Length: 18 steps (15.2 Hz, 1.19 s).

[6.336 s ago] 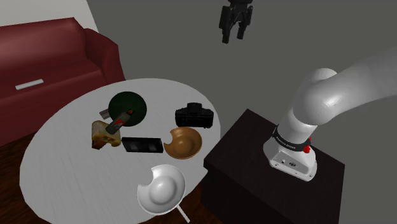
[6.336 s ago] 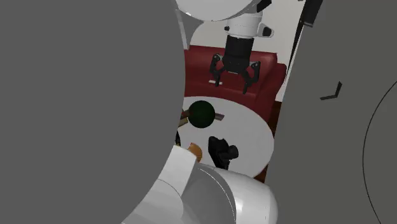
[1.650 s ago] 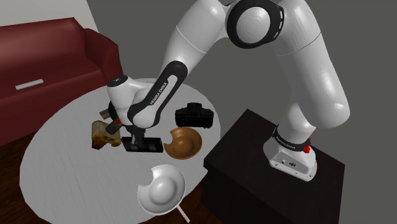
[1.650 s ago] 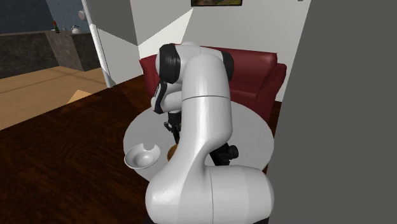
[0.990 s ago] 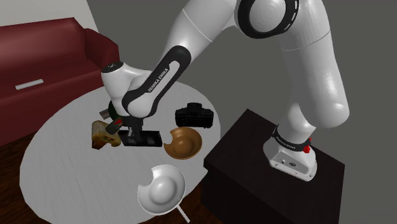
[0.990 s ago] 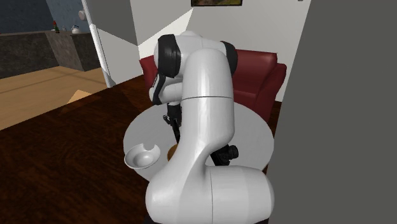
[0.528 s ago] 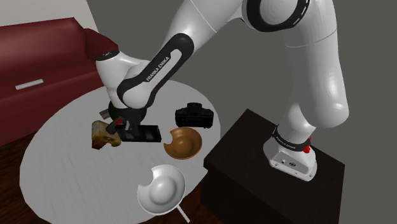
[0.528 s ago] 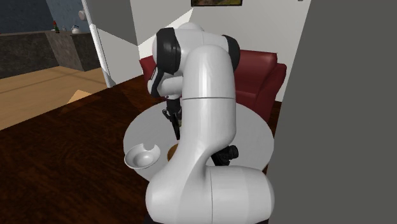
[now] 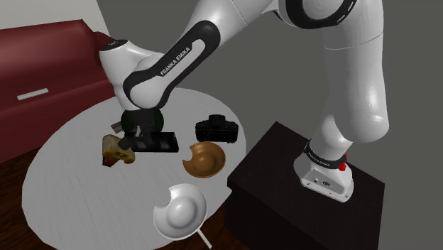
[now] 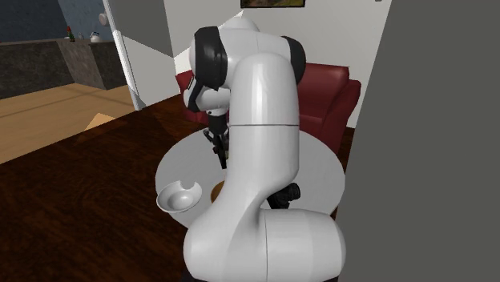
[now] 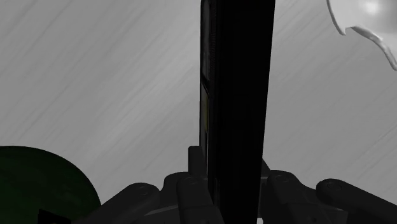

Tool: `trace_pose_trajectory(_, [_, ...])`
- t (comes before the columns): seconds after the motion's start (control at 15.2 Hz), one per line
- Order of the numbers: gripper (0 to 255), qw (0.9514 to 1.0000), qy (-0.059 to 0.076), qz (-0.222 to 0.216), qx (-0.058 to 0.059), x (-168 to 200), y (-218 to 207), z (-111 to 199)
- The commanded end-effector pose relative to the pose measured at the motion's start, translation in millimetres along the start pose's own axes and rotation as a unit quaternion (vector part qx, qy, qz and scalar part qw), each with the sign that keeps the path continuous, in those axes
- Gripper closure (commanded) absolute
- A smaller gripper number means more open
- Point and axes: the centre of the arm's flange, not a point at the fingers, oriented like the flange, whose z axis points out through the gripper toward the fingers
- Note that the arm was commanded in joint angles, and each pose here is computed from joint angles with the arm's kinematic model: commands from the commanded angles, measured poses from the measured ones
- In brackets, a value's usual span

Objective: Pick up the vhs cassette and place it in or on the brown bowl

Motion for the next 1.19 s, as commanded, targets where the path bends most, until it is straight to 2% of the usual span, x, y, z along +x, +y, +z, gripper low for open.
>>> trace_pose_trajectory(0.0, [255,1.0000,0.000,0.000,0.000,0,0,-11])
trace_pose_trajectory(0.13, [255,1.0000,0.000,0.000,0.000,-1,0,-20])
trace_pose_trajectory(1.12, [255,1.0000,0.000,0.000,0.000,-197,11,-41])
